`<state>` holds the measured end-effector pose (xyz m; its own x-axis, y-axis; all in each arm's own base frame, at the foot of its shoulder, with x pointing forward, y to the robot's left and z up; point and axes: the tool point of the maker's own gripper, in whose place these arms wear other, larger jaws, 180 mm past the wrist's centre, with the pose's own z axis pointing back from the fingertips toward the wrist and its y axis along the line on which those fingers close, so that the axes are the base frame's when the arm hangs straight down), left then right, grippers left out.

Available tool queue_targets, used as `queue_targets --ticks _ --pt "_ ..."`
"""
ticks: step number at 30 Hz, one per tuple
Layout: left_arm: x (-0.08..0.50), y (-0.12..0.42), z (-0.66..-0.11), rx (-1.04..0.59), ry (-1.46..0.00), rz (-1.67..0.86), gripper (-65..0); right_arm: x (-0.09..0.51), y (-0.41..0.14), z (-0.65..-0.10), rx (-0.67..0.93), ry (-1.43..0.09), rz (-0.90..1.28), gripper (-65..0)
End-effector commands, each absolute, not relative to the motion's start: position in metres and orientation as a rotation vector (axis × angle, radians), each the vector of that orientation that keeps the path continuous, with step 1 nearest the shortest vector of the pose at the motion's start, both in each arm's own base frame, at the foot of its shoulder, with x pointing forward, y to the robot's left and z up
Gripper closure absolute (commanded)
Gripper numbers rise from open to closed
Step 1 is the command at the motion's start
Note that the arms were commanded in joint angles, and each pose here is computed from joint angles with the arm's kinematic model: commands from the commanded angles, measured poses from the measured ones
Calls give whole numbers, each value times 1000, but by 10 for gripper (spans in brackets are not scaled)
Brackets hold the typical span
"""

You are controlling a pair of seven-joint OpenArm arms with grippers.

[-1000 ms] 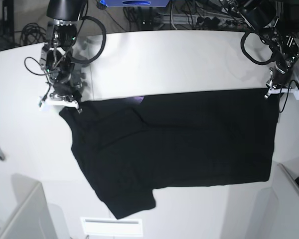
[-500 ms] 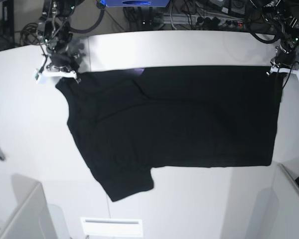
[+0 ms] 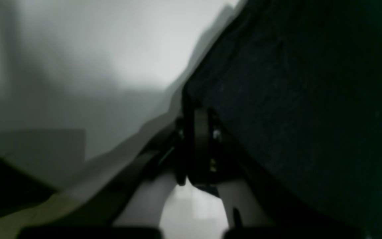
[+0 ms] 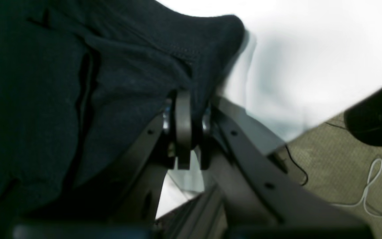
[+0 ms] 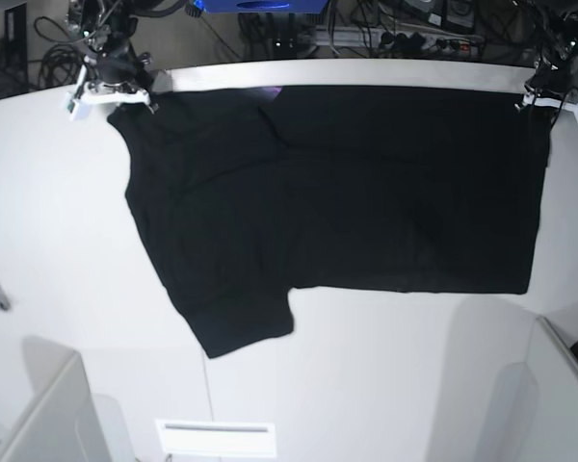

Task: Fold the T-shirt properly
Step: 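Release the shoulder edge and raise both grippers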

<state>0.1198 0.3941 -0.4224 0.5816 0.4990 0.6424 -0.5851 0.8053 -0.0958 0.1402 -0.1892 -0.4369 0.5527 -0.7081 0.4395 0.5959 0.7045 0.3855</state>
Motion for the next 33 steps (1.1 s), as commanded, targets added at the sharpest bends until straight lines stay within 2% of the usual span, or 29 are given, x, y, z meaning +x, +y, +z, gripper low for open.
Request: queue_targets --ticks 1,9,19,21,23,24,26,28,33 --pt "111 400 -421 161 -675 628 0 136 -194 -433 184 -619 -769 0" --pt "91 420 -410 217 -681 674 0 121 -194 -438 171 -585 -772 0" --pt "89 418 -412 214 -679 681 0 119 -188 -438 185 -572 -781 0" --pt "83 421 -411 225 -673 689 -181 117 -187 -437 190 -557 -779 -141" --pt "81 424 -409 234 -679 701 -334 119 -187 -435 190 -563 -777 -255" --pt "80 426 -408 238 -680 705 -406 118 -188 -434 188 -565 -774 -297" --pt "80 427 -407 240 -684 705 -522 117 -189 -429 181 -582 -771 -312" --pt "80 431 -400 254 -700 707 -574 119 -195 -419 168 -615 -770 -312" --pt "86 454 -347 351 -828 698 -578 128 -220 -397 122 -697 -783 -312"
